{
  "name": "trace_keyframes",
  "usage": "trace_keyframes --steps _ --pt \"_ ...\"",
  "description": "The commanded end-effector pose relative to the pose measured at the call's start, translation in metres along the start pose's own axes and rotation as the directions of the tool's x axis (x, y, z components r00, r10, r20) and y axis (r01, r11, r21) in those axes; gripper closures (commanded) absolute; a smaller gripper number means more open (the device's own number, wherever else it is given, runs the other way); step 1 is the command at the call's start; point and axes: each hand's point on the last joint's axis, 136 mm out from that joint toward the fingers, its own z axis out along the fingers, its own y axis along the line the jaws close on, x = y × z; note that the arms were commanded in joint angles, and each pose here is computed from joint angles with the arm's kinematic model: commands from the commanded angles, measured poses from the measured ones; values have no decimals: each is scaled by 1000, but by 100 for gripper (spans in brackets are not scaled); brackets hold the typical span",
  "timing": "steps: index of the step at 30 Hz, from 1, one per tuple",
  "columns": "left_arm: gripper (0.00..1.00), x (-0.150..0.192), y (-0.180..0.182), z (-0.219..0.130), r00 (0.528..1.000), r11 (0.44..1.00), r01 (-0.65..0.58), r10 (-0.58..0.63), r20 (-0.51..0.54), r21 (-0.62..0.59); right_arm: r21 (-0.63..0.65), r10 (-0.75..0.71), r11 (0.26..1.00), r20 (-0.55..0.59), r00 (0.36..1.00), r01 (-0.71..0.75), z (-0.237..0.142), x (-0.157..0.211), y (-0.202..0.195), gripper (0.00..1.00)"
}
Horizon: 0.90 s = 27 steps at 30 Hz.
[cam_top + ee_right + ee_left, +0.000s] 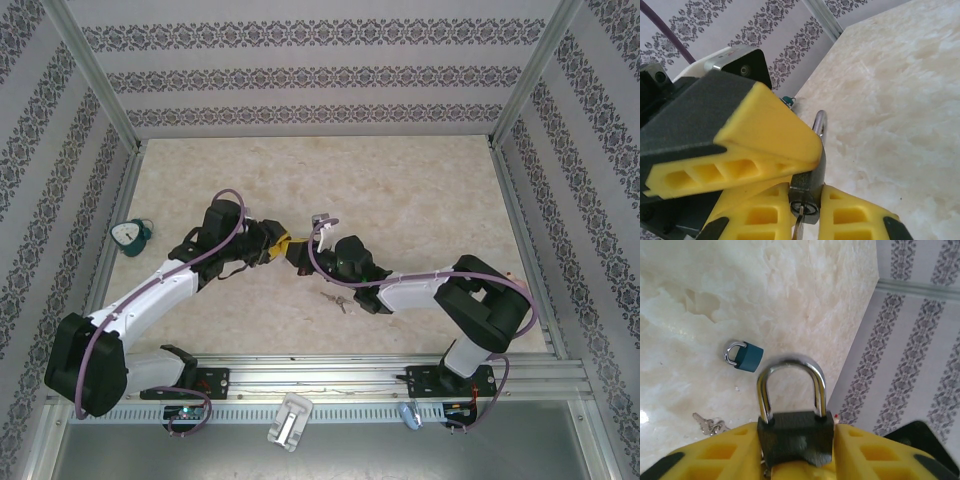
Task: Unlock with the key
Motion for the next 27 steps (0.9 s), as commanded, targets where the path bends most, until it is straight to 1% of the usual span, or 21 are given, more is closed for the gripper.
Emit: trace_keyframes --steps 1,6,10,12,13,16,20,22,25,27 --pt "52 1 -10 -8 1000 998 -29 29 -1 52 9 -20 1000 31 999 19 -5 -11 1 96" --pt "47 -11 -7 -28 994 996 -84 83 70 13 -6 -15 1000 0 1000 15 -13 -9 0 97" --pt "44 -21 -5 -49 982 990 -141 141 124 -8 -72 -24 997 -35 999 21 -20 -17 8 97" --pt "44 -26 -2 -58 972 982 -186 190 136 -41 -119 -31 993 -59 998 23 -24 -23 14 97" --pt "42 -28 0 -63 966 974 -215 222 135 -69 -144 -37 989 -74 997 26 -25 -26 19 97" --pt "41 -28 -5 -72 942 944 -309 320 98 -111 -218 -60 975 -118 991 33 -30 -31 31 97" --pt "37 -19 -21 -73 908 906 -414 417 23 -82 -317 -88 948 -168 982 31 -38 -36 47 97" --pt "34 -16 -28 -73 895 893 -446 447 -1 -61 -348 -102 937 -187 977 31 -40 -37 54 97" --pt "34 -11 -33 -71 882 881 -471 470 -33 -30 -387 -123 921 -194 973 39 -44 -39 62 97" --pt "34 -9 -33 -69 876 876 -481 479 -57 -30 -408 -136 912 -193 972 47 -47 -41 68 97"
